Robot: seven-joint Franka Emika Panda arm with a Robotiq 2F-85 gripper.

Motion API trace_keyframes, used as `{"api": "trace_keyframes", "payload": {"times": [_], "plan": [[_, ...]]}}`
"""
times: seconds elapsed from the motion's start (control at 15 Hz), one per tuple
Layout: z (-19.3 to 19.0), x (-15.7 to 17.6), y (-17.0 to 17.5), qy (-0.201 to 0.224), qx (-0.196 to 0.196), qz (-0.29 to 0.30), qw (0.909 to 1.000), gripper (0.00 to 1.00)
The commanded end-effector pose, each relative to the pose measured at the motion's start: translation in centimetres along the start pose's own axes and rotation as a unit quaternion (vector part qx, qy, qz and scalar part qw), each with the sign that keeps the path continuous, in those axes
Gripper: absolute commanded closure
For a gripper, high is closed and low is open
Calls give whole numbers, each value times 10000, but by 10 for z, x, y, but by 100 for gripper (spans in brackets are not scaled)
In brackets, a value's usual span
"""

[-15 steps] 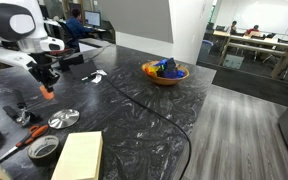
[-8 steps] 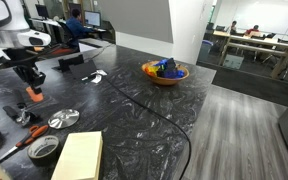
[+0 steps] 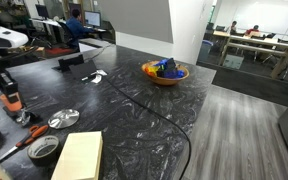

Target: Put the small orange cup in the big orange cup

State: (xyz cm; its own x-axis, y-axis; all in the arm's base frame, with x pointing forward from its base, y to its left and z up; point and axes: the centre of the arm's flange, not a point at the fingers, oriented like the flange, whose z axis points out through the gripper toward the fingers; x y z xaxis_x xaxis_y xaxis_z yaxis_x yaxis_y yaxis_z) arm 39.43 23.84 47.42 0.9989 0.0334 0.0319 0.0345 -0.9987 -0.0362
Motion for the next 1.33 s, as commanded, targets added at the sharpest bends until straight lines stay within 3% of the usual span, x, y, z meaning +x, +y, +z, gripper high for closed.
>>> {"api": "trace_keyframes", "payload": {"times": [0.0,0.27,0.8,0.87,1.2,1.27], "plan": [[-2,-34,9,-193,57,223,9995,99],[8,-59,3,-484,33,160,9987,99],[13,-111,-12,-439,393,128,9982,99],[14,-97,-15,-547,247,54,9982,95],[12,-106,-14,-479,281,57,9984,95],[12,-106,-13,-479,281,58,9984,99]]}}
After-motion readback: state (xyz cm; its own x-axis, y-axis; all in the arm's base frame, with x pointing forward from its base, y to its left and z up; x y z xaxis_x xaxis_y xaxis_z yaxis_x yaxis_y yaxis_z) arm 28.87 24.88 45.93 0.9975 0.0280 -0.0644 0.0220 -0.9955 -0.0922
